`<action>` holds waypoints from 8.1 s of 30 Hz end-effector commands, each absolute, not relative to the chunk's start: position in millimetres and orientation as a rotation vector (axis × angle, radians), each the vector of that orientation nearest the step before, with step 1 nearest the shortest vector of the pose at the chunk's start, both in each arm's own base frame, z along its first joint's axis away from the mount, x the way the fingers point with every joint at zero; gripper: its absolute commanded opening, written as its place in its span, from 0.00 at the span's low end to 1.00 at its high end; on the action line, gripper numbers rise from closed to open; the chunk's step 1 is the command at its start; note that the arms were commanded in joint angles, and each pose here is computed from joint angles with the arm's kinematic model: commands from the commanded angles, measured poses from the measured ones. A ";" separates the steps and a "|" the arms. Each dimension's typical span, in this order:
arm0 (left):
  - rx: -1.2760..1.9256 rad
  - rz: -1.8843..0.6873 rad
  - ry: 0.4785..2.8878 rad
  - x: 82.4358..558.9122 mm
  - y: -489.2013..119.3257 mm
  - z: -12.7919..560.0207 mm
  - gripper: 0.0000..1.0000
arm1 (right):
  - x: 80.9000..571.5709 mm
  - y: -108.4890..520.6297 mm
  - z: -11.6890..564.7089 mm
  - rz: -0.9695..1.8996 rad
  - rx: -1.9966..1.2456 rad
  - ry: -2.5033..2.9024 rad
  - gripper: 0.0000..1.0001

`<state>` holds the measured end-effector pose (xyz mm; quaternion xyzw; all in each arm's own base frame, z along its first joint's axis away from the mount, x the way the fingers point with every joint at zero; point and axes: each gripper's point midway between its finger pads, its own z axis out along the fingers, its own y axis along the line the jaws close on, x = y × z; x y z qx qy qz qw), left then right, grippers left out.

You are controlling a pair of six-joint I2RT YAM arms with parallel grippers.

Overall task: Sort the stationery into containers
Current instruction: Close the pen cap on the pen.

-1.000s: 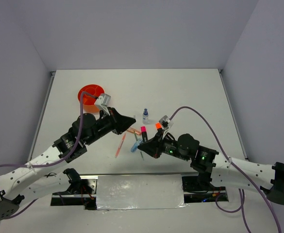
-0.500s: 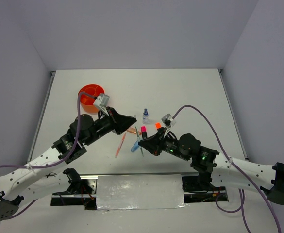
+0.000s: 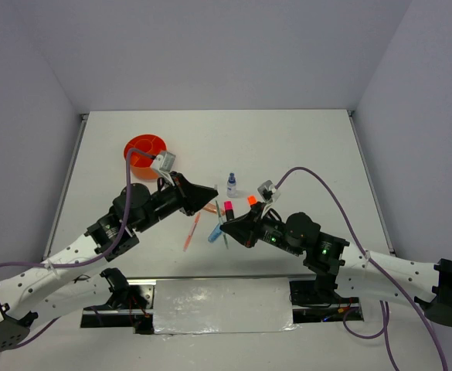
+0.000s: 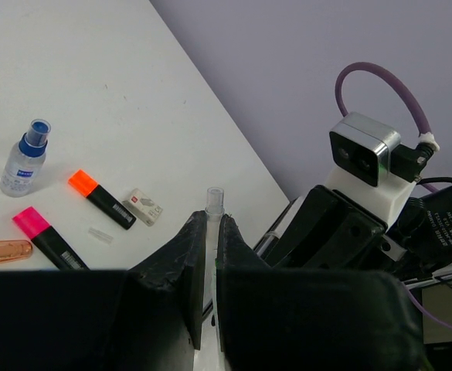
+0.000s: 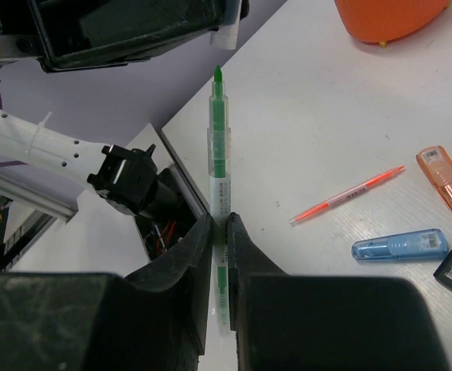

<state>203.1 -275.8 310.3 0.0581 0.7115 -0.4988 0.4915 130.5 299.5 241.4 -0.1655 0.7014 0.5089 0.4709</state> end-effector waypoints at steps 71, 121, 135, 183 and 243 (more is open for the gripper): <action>0.113 -1.164 1.630 207.4 -260.6 330.6 0.04 | 144.7 312.8 267.9 1.203 -0.405 1.667 0.00; 0.379 -1.259 1.532 177.6 -277.6 318.2 0.06 | 143.2 320.7 376.5 1.244 -0.480 1.335 0.00; 0.343 -1.192 1.526 182.5 -265.1 326.0 0.36 | 135.2 318.7 374.1 1.267 -0.510 1.336 0.00; 0.459 -1.268 1.380 152.0 -258.4 371.0 0.00 | 134.2 339.2 316.1 1.209 -0.662 1.475 0.60; 0.401 -1.150 1.400 175.5 -254.7 412.1 0.74 | 130.7 350.8 315.7 1.244 -0.698 1.460 0.00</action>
